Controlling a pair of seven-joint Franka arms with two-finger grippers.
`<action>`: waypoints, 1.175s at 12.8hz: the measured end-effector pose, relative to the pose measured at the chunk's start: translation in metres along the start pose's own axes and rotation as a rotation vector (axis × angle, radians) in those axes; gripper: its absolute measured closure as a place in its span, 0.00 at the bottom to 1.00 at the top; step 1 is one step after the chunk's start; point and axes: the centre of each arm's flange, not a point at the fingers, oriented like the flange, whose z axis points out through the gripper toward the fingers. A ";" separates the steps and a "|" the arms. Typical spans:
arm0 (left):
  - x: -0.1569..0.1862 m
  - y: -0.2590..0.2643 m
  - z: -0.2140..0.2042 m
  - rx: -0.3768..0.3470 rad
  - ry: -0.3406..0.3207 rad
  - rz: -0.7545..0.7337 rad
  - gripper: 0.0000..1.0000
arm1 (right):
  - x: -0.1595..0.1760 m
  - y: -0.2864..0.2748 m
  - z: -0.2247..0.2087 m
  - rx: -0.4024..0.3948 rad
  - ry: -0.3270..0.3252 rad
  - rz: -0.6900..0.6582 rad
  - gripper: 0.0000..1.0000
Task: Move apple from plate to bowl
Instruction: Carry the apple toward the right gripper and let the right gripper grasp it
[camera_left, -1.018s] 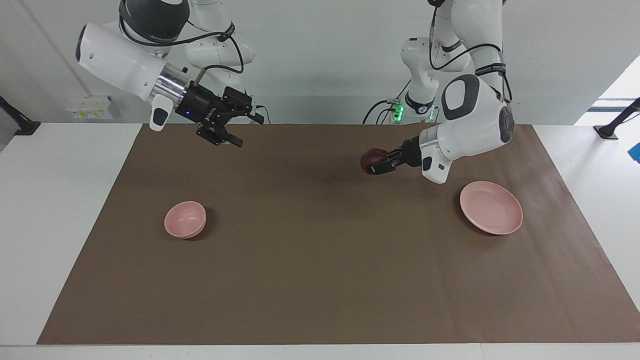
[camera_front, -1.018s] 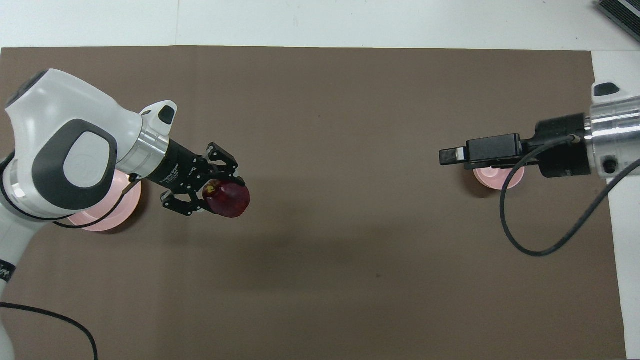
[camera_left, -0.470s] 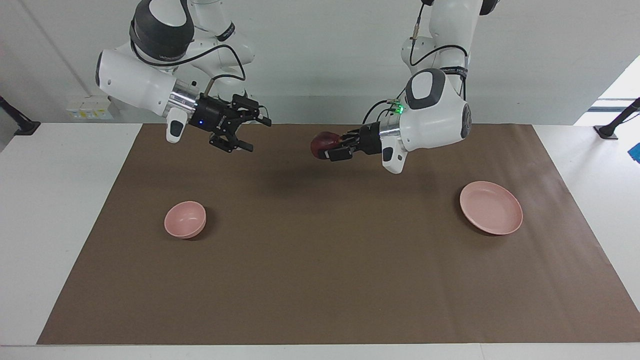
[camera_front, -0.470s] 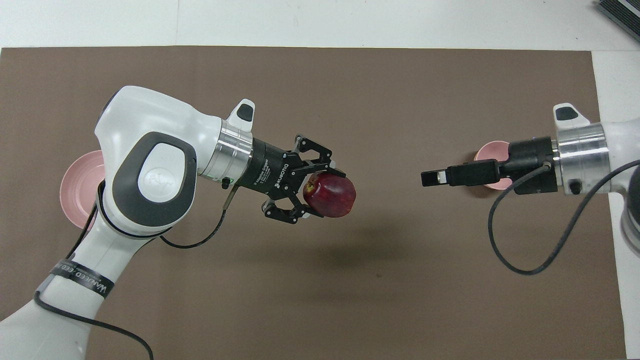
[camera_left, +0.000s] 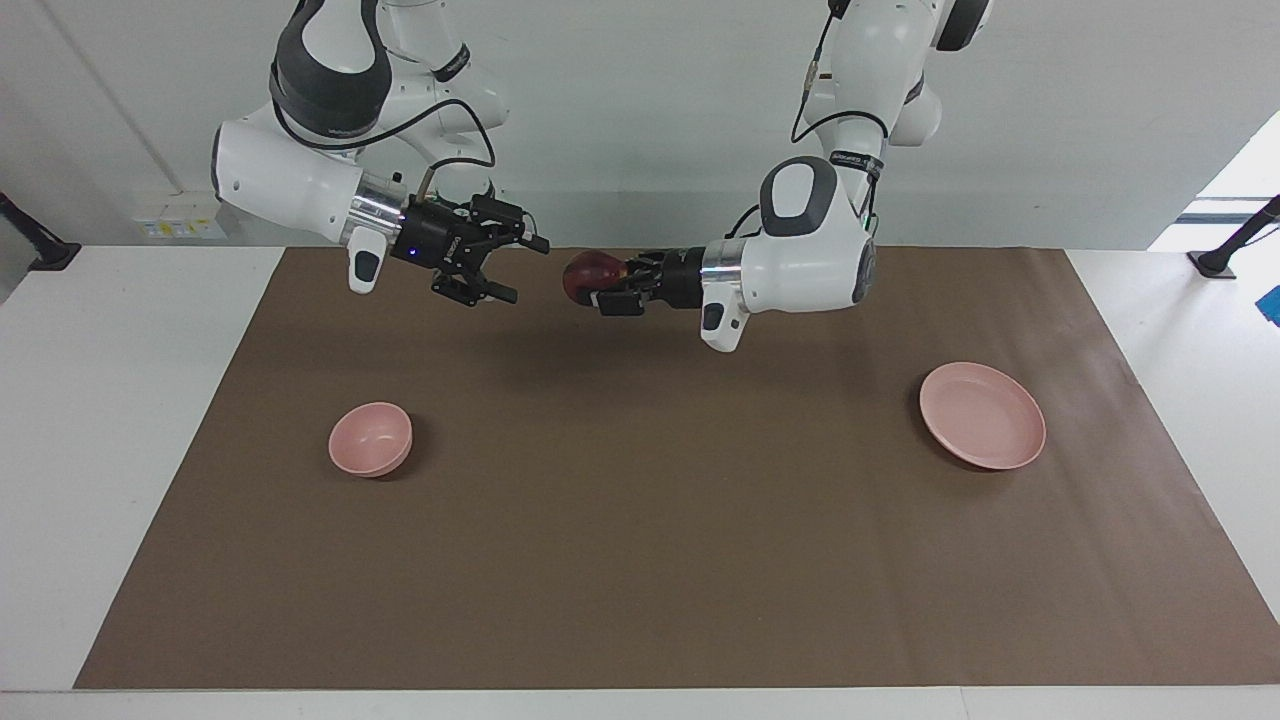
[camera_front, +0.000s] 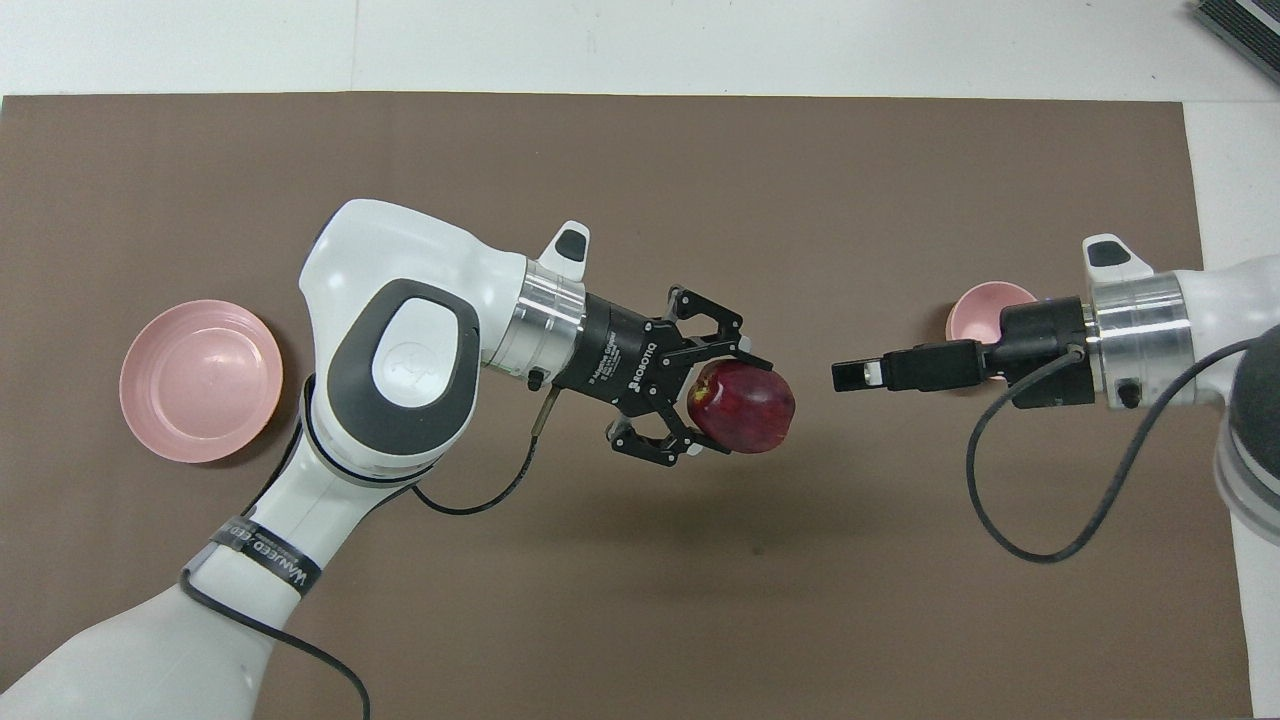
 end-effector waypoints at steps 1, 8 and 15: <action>0.002 0.002 0.010 -0.005 -0.032 -0.014 0.20 | -0.001 0.000 0.000 0.002 0.000 0.001 0.00; 0.003 0.027 0.045 -0.020 -0.161 -0.018 0.20 | -0.010 0.021 0.012 0.001 -0.017 0.014 0.00; -0.012 0.030 0.068 -0.025 -0.179 0.051 0.20 | -0.016 0.028 0.007 0.010 -0.024 0.001 0.00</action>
